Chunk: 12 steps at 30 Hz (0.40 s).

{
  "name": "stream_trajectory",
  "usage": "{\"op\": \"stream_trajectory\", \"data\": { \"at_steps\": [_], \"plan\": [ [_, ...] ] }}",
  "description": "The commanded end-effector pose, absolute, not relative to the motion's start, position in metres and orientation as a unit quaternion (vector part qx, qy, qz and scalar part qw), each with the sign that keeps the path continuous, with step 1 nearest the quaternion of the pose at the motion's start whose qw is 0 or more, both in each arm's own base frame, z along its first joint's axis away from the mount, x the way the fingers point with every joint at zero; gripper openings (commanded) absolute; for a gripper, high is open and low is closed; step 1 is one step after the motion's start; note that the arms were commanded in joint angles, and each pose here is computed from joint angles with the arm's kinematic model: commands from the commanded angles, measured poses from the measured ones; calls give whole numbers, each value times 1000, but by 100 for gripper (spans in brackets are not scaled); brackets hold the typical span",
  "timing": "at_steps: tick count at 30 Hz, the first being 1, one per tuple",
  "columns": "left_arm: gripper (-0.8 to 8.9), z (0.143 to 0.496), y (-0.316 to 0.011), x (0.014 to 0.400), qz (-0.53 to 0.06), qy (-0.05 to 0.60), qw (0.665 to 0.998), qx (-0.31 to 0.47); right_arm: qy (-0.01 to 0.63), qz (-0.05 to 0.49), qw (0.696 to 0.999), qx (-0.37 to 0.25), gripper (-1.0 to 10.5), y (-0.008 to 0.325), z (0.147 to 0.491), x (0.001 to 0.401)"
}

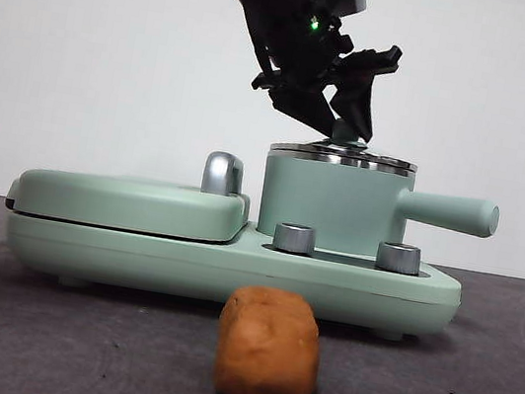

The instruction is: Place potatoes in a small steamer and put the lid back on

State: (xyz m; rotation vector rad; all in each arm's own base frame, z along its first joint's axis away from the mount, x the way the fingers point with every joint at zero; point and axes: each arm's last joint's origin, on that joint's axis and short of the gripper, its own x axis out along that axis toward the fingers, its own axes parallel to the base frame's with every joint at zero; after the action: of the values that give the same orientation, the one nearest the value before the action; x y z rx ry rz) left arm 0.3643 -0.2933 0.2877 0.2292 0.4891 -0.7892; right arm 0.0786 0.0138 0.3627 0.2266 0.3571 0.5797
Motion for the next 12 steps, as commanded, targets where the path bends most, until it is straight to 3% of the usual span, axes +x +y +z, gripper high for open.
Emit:
{"op": "stream_trajectory", "data": {
  "at_steps": [1, 6, 12],
  "plan": [
    [123, 289, -301, 365, -391, 221, 885, 125, 165, 283, 938, 112, 447, 14, 369, 78],
    [46, 289, -301, 365, -391, 221, 885, 125, 165, 282, 939, 112, 447, 14, 369, 78],
    [45, 292, -301, 366, -391, 209, 888, 121, 166, 282, 939, 112, 447, 14, 369, 78]
  ]
}}
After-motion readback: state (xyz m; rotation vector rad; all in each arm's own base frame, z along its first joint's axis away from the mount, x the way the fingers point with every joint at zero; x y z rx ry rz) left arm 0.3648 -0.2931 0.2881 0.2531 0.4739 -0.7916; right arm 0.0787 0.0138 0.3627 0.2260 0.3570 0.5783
